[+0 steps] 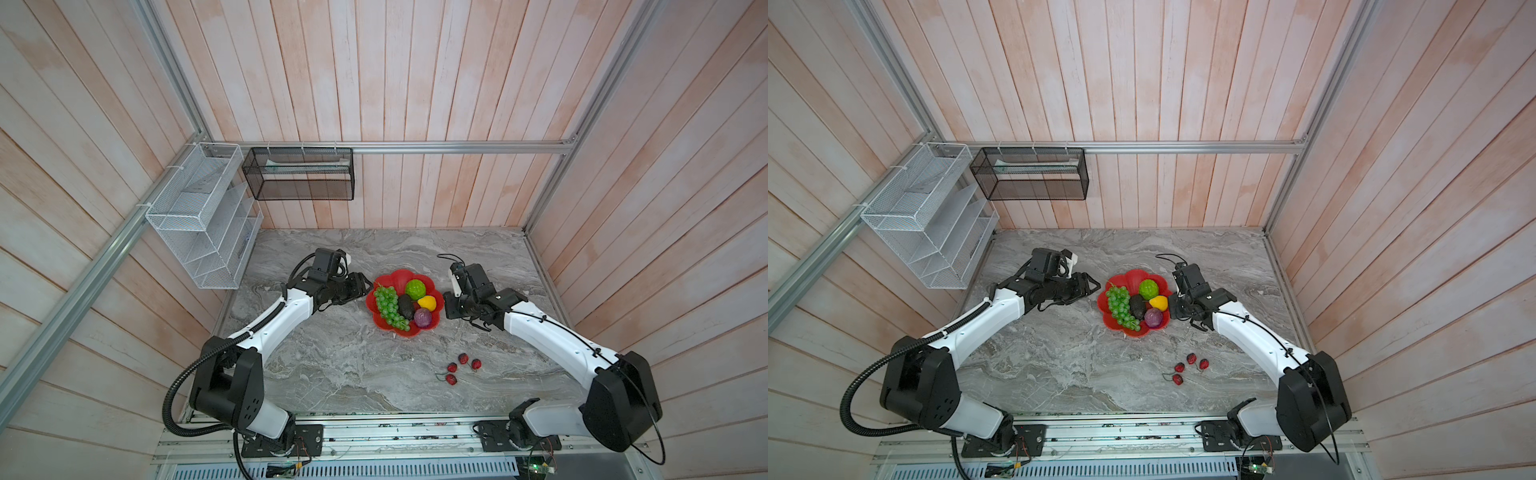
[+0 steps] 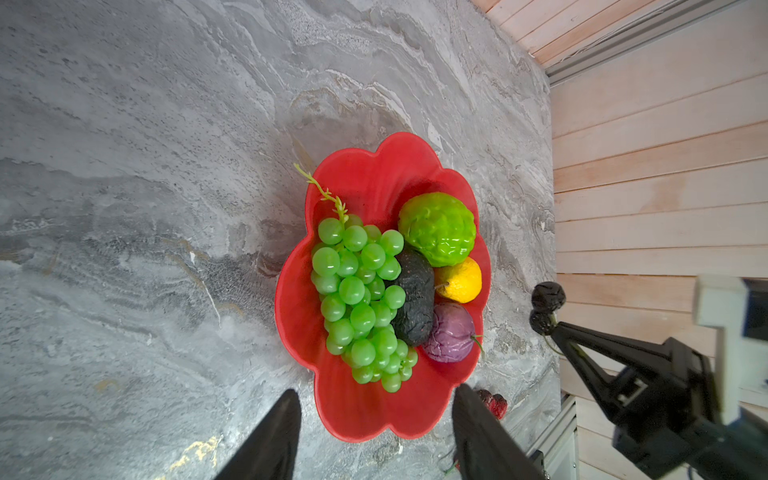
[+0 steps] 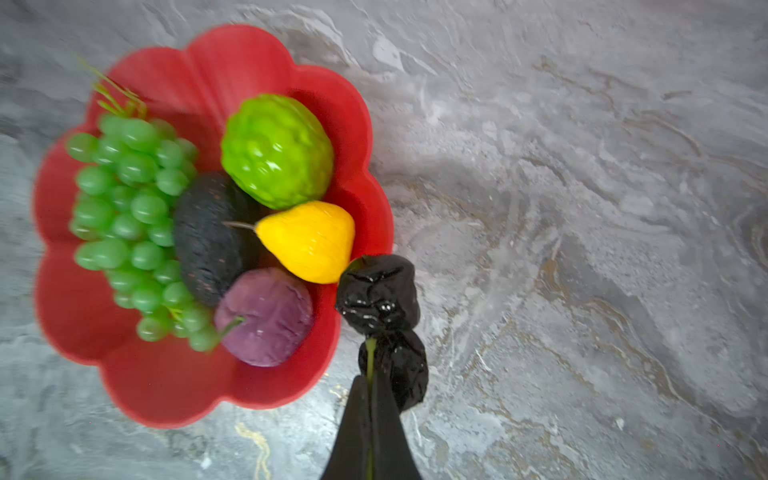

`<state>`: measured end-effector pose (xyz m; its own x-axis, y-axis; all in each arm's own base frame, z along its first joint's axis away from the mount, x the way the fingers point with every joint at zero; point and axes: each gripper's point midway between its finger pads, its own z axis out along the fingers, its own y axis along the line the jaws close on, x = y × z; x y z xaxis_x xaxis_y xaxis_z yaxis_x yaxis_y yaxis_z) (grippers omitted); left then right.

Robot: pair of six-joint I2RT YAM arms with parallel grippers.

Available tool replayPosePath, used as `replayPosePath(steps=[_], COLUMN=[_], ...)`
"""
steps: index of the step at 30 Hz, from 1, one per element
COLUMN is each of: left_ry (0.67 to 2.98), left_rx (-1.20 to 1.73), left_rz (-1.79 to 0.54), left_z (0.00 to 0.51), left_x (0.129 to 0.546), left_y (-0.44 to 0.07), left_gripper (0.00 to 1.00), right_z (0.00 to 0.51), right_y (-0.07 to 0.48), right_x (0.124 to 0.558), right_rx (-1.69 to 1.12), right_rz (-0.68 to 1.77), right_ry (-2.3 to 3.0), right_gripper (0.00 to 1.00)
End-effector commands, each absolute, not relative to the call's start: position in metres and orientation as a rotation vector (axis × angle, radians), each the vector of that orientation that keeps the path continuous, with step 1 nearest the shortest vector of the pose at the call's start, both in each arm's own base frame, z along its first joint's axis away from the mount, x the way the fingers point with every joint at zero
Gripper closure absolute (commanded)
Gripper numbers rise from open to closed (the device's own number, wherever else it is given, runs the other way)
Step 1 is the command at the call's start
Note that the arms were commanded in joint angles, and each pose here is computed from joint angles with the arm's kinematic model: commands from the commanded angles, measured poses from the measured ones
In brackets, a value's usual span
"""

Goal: Place and organize the fake fruits in the fruit bowl
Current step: 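Lift the dark cherries and place them at the bowl's near rim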

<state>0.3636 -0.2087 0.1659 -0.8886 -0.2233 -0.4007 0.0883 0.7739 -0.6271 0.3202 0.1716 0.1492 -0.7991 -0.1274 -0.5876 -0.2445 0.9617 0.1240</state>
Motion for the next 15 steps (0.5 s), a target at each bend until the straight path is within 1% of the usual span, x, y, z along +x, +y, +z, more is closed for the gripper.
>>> replayPosePath(steps=[1,4,8,11,15], left_ry=[2.524,2.54,2.544,2.546,2.544], left_rx=[-0.099,-0.113,-0.136,-0.147,-0.153], left_rz=[-0.895,-0.892,-0.882,-0.864,-0.86], left_z=[0.161,0.153,0.149,0.148,0.147], left_x=[0.36,0.351,0.343,0.341,0.343], left_y=[-0.205,-0.202,-0.197,-0.193,-0.192], left_gripper=[0.39,0.39,0.39,0.39,0.39], right_z=[0.176,0.182,0.17,0.154,0.136], right_y=[0.199,0.224,0.252,0.265,0.279], right_x=[0.317,0.318,0.313,0.308,0.3], right_rx=[-0.307,-0.378,-0.471,-0.509,-0.554], right_rz=[0.462,0.614,0.789,0.839,0.842], right_ry=[2.477,2.48,2.524,2.568,2.602], right_gripper=[1.0,1.0,1.0,1.0,1.0])
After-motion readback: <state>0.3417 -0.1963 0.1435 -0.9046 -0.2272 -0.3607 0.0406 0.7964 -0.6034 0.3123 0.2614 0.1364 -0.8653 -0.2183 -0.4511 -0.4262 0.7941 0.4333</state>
